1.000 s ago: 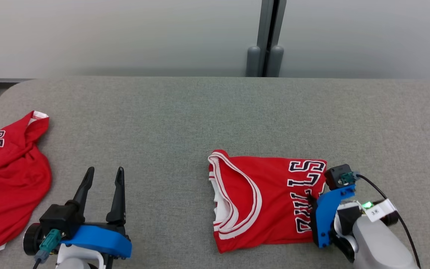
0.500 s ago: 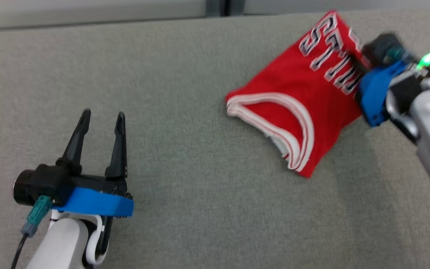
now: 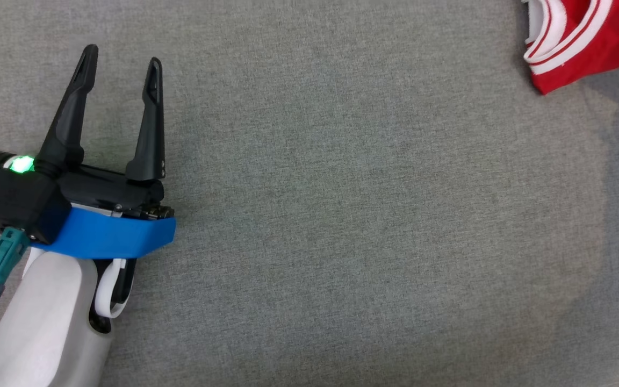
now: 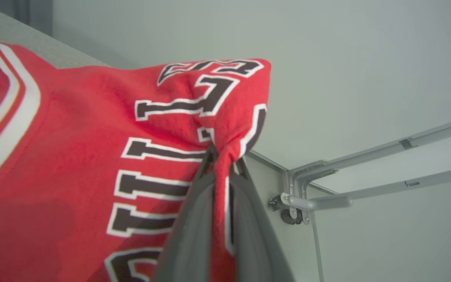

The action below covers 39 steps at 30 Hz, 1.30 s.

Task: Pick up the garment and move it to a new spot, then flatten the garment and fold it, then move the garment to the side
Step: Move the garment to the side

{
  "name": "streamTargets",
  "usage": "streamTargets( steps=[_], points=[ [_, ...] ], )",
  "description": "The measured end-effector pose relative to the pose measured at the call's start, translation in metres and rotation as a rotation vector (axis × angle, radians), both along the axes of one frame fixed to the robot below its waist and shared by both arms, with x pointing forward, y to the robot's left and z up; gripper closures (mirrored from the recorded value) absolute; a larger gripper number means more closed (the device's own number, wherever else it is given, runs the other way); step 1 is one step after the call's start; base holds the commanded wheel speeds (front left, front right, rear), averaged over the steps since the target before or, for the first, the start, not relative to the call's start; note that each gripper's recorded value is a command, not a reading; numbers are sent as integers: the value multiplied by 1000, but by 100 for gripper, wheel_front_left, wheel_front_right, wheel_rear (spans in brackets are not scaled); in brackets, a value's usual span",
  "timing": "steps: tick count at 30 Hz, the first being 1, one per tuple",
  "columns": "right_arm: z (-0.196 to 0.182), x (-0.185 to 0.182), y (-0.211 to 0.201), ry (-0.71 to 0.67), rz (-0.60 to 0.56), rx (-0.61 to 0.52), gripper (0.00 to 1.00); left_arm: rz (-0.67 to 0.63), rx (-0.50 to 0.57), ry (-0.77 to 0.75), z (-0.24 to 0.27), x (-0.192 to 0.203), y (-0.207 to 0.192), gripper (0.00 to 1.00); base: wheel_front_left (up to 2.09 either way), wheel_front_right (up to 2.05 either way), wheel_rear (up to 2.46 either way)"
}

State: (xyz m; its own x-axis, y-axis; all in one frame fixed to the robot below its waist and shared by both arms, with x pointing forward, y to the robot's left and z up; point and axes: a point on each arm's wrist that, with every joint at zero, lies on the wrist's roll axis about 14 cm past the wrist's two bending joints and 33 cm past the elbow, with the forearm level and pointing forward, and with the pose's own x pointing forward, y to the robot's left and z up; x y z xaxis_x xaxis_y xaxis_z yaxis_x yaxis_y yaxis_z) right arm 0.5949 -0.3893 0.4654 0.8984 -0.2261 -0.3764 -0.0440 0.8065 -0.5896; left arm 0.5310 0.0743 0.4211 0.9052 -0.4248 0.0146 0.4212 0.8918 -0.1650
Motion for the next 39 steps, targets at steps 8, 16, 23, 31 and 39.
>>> streamTargets(
  steps=[8, 16, 23, 31, 39],
  points=[
    [0, 8, -25, -5, 7, -158, 100, -17, 13, 10, -13, 8, 1, 0, 0, 0, 0],
    [-3, 16, -26, -8, 31, -229, 100, -4, 24, 1, -13, 10, 9, 0, 0, 0, 0],
    [7, 16, -10, -55, 57, -228, 0, 14, 21, -9, -3, 6, 14, 0, 0, 0, 0],
    [27, 0, 34, -194, 117, -72, 0, 82, 23, -17, 24, -15, 33, 0, 0, 0, 0],
    [51, -45, 108, -418, 149, 324, 0, 166, 52, 9, 40, -55, 60, 0, 0, 0, 0]
  ],
)
